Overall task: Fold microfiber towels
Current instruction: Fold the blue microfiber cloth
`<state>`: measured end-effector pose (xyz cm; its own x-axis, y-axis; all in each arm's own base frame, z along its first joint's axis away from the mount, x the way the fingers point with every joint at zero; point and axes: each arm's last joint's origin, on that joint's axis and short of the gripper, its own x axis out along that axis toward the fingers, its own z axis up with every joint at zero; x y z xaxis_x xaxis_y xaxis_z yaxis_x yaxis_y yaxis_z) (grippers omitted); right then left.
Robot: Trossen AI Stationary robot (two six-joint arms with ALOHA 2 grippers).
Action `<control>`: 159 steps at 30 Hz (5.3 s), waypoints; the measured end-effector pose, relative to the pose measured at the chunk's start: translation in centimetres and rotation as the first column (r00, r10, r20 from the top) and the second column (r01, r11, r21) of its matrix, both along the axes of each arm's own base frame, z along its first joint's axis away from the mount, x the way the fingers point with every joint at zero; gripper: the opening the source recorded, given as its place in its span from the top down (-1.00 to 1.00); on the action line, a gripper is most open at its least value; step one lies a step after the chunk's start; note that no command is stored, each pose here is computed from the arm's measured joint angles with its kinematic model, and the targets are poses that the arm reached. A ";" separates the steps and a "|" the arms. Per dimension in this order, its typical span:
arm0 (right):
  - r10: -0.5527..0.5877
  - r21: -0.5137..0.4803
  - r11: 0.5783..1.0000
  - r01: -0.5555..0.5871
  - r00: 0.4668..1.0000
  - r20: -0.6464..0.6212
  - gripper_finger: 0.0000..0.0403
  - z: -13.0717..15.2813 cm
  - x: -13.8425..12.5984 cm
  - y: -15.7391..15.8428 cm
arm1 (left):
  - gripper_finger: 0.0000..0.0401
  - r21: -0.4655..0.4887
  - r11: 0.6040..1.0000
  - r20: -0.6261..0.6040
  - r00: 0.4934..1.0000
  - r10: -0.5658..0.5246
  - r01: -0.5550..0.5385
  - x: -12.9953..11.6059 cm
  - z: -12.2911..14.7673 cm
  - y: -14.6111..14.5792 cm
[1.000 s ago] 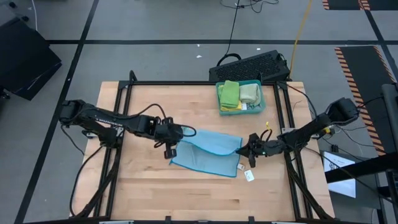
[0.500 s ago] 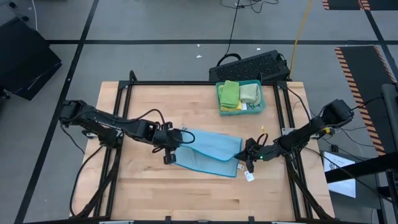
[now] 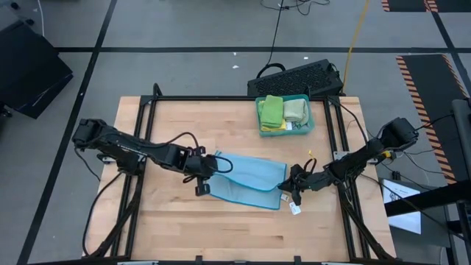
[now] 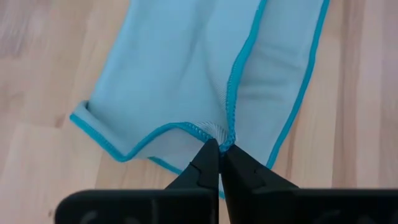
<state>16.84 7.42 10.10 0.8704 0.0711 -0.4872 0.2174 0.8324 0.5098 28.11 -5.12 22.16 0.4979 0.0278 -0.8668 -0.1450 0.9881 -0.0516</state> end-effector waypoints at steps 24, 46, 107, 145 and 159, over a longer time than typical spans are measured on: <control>0.097 0.014 0.995 -0.097 0.995 -0.010 0.34 0.0 -0.4 0.9 | 0.70 -0.028 0.999 -0.019 1.000 0.019 -0.020 -0.1 0.0 0.0; 0.265 -0.207 0.944 -0.256 0.964 0.013 0.22 0.3 -0.7 3.0 | 0.70 0.010 0.998 -0.082 0.995 -0.064 0.065 -0.7 -0.3 -0.3; 0.386 -0.418 0.838 -0.352 0.923 -0.004 1.00 2.0 0.6 6.3 | 0.97 0.063 0.979 -0.042 0.981 -0.189 0.192 -2.0 0.0 -3.3; 0.108 -0.459 0.887 -0.047 0.988 0.107 0.42 2.3 1.1 4.8 | 0.37 0.148 0.987 0.186 0.979 -0.083 0.055 -0.5 -1.3 -2.1; 0.071 -0.460 0.888 -0.010 0.991 0.116 0.58 0.7 4.6 1.4 | 0.37 0.275 0.959 -0.026 0.997 0.072 -0.062 2.4 -7.8 4.1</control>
